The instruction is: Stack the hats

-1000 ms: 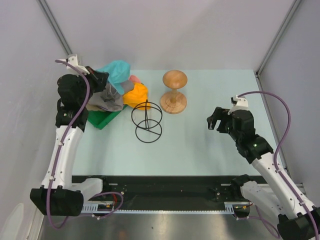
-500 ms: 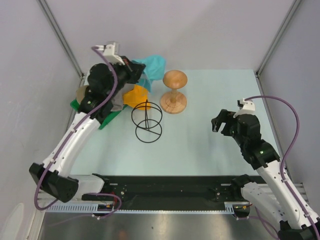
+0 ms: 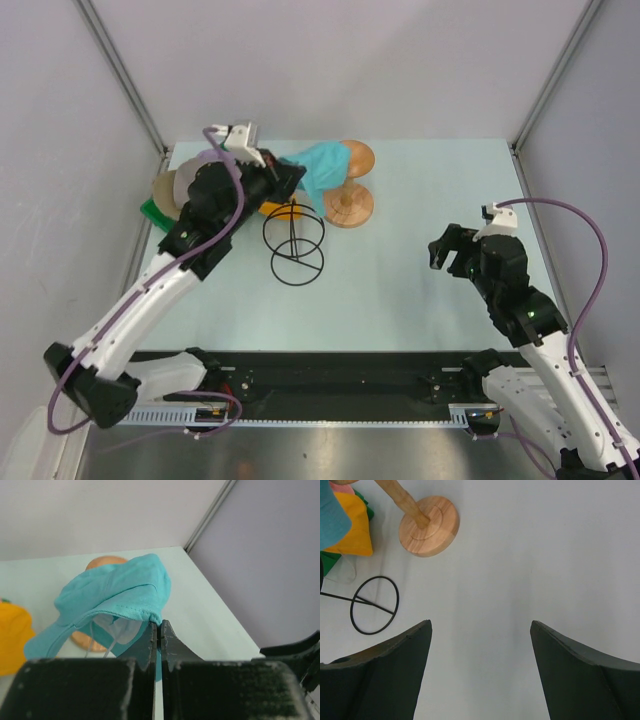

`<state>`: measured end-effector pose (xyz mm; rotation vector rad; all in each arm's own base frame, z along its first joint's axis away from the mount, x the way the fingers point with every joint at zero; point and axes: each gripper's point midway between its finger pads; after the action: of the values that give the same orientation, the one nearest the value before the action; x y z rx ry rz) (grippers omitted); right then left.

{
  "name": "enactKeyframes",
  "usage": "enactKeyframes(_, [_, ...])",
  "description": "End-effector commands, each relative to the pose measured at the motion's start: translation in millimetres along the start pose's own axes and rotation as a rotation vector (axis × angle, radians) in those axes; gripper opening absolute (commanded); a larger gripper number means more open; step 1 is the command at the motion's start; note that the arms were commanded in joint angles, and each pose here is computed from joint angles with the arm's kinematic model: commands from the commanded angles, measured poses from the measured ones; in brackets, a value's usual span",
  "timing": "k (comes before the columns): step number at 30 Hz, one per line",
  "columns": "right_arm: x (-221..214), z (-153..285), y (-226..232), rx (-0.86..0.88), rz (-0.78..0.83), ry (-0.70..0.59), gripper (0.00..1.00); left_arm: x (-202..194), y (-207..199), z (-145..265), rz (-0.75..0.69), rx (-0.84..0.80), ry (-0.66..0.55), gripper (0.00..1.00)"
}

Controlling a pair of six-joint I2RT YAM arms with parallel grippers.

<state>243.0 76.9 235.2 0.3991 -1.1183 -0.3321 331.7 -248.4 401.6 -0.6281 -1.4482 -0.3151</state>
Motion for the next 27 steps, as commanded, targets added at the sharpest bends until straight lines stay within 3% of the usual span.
enactKeyframes(1, [12, 3, 9, 0.026, -0.015, -0.033, 0.85, -13, 13, 48, 0.007, 0.065, 0.005, 0.0])
enactKeyframes(6, [11, -3, 16, 0.045, -0.017, -0.019, 0.85, -41, 17, 91, 0.053, 0.079, 0.043, 0.0])
enactKeyframes(16, [10, -11, 33, 0.086, -0.008, 0.001, 0.84, -99, 46, 137, 0.121, 0.225, 0.136, 0.0])
enactKeyframes(22, [2, -13, 52, 0.119, 0.035, 0.03, 0.85, -142, 72, 155, 0.116, 0.35, 0.219, 0.0])
enactKeyframes(27, [-7, -19, 76, 0.152, 0.068, 0.049, 0.84, -149, 75, 151, 0.144, 0.365, 0.205, 0.0])
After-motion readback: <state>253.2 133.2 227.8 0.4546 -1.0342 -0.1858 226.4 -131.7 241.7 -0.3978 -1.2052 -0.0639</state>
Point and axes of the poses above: each gripper's point midway between its finger pads, its own z axis back along the fingers, its own y axis along the line the jaws close on, x = y × z, and after that the axes turned 12 degrees about -z, right-handed
